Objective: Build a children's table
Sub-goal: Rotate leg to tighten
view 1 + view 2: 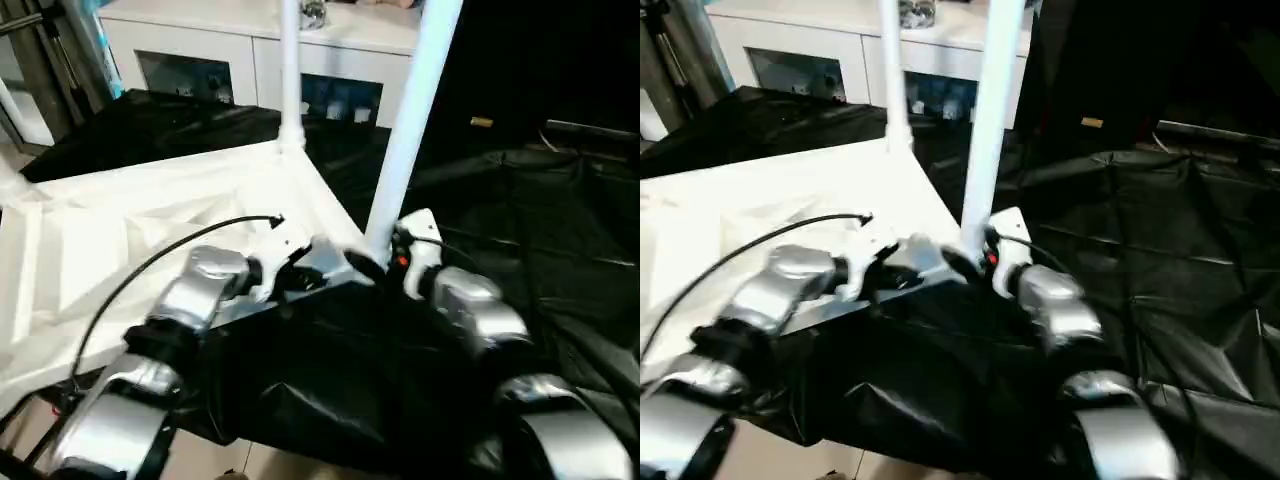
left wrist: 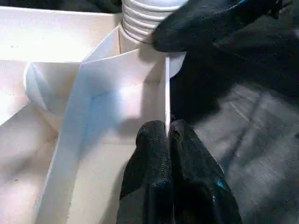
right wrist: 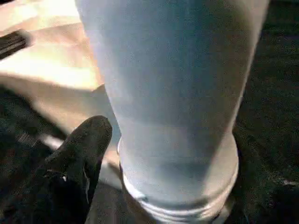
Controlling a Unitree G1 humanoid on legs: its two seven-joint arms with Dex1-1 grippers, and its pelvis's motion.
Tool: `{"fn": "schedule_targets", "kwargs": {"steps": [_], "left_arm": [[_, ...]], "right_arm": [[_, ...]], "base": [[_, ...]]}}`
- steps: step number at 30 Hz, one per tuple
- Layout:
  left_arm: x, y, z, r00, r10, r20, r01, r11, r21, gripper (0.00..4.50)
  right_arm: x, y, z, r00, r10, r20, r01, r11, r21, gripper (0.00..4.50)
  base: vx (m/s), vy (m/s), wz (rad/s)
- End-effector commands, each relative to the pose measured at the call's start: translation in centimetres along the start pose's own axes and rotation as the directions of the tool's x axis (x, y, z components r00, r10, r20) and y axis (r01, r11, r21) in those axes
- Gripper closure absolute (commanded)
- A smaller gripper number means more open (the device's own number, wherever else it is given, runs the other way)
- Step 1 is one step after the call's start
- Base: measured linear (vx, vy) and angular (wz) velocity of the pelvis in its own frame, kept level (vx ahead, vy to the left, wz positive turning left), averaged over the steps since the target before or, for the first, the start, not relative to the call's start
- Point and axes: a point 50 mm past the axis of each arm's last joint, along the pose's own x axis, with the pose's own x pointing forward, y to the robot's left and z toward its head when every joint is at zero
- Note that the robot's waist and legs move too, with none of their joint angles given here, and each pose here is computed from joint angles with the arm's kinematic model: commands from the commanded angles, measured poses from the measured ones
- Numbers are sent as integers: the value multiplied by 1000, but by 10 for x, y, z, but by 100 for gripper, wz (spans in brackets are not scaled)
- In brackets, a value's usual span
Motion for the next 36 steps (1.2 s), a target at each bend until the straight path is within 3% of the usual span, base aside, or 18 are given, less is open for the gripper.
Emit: {"fn": "schedule_targets", "kwargs": {"steps": [1,5,11,16,21,23,26,30,33,36], "left_arm": [[8,-10,8,995,-85,43,83,996,35,450],[-2,-12,4,986,-166,27,164,985,61,450],[-12,-18,1,964,-266,12,265,962,65,450],[-14,-15,-1,968,-252,2,252,966,63,450],[-13,-14,1,974,-224,23,222,973,59,450],[-10,-11,3,984,-175,27,173,984,49,450],[1,0,8,999,-2,41,2,1000,3,450],[8,3,13,998,52,45,-51,999,-17,450],[27,3,25,987,150,55,-147,987,-57,450],[34,1,29,984,169,63,-165,984,-61,450]], "right_arm": [[8,22,-3,977,209,-32,-210,977,-25,65],[-8,22,-4,941,326,-87,-331,943,-48,65],[-15,25,-6,907,398,-139,-408,911,-57,125],[-16,28,-7,895,418,-152,-430,901,-52,164],[-14,30,-8,899,416,-133,-423,906,-29,172],[-10,29,-9,923,368,-111,-372,928,-22,173],[6,18,-14,990,108,-92,-107,994,13,174],[16,15,-17,995,-28,-100,33,998,44,175],[36,20,-20,969,-221,-112,234,964,125,175],[44,24,-19,960,-260,-107,274,950,147,175]], "base": [[0,0,0],[0,0,0],[0,0,0],[0,0,0],[0,0,0],[0,0,0],[0,0,0],[0,0,0],[0,0,0],[0,0,0]]}}
